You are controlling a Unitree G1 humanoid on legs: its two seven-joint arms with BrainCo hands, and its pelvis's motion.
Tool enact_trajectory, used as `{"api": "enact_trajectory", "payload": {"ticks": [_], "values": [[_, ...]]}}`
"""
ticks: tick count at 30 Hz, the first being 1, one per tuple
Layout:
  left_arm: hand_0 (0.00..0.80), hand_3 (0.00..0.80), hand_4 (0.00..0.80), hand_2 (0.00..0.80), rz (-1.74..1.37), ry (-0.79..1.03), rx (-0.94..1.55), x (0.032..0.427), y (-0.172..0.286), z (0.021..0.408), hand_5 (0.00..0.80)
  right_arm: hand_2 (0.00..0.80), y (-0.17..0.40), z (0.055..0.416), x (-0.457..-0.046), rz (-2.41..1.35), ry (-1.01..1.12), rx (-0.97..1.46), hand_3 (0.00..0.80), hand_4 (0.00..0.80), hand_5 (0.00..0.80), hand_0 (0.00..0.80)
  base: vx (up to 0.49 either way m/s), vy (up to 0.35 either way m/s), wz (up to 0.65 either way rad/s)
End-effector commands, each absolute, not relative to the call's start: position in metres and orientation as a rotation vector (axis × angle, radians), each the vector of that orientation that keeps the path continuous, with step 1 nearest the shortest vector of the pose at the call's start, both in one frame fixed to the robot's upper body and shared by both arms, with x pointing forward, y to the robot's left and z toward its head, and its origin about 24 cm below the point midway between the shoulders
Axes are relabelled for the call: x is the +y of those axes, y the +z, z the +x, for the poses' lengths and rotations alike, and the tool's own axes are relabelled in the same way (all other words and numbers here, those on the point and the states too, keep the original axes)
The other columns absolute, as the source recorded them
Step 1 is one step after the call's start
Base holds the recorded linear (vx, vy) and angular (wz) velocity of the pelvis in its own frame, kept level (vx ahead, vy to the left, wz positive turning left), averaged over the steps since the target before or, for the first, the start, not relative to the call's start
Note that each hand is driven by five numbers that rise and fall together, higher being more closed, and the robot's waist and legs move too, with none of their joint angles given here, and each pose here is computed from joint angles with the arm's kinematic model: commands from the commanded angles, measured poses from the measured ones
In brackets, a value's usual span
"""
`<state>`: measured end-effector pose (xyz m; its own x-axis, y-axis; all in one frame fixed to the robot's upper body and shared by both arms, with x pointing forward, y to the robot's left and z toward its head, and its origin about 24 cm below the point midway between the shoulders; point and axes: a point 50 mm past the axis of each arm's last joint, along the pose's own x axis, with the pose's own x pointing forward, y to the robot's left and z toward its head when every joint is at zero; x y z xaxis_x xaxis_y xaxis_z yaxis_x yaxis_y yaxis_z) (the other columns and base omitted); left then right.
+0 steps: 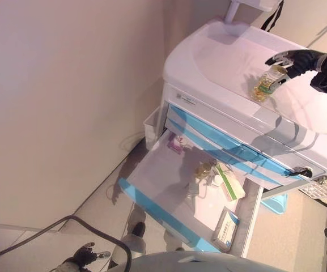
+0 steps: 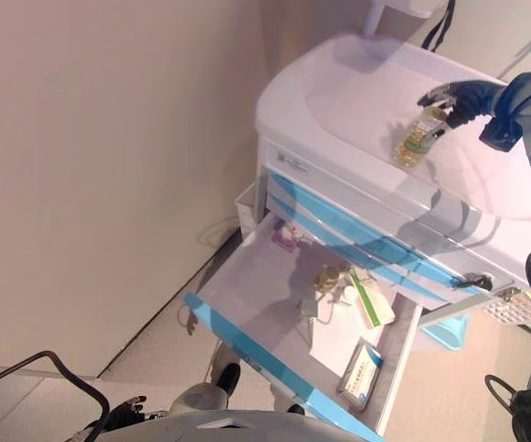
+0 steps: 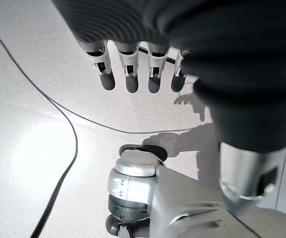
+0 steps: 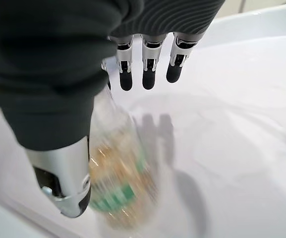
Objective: Open the drawer and pick up the medicine
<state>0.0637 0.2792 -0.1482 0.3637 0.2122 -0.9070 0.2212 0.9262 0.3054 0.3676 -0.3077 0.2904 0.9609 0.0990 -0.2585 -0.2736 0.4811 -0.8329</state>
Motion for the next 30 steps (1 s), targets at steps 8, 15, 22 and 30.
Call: {"api": "enact_trajectory", "payload": {"ticks": [8,15,22,30], "values": [[0.0,0.0,0.0,0.0,0.435,0.01,1.2,0.293,-0.143,0.064,0.0,0.0,0.307,0.33,-0.356,-1.004,0.069,0.067,0.0,0.0,0.0,0.0,-0.026,-0.016,-0.14],[0.0,0.0,0.0,0.0,0.446,-0.012,1.21,0.293,-0.143,0.067,0.0,0.0,0.312,0.311,-0.393,-0.935,-0.159,0.08,0.0,0.0,0.0,0.0,-0.027,-0.019,-0.15],[0.0,0.0,0.0,0.0,0.463,-0.069,1.239,0.285,-0.147,0.062,0.0,0.0,0.329,0.285,-0.431,-0.782,-0.564,-0.06,0.0,0.0,0.0,0.0,-0.023,-0.008,-0.15],[0.0,0.0,0.0,0.0,0.467,-0.124,1.228,0.275,-0.15,0.072,0.0,0.0,0.272,0.268,-0.454,-0.431,-0.813,-0.181,0.0,0.0,0.0,0.0,-0.021,-0.016,-0.23]]}}
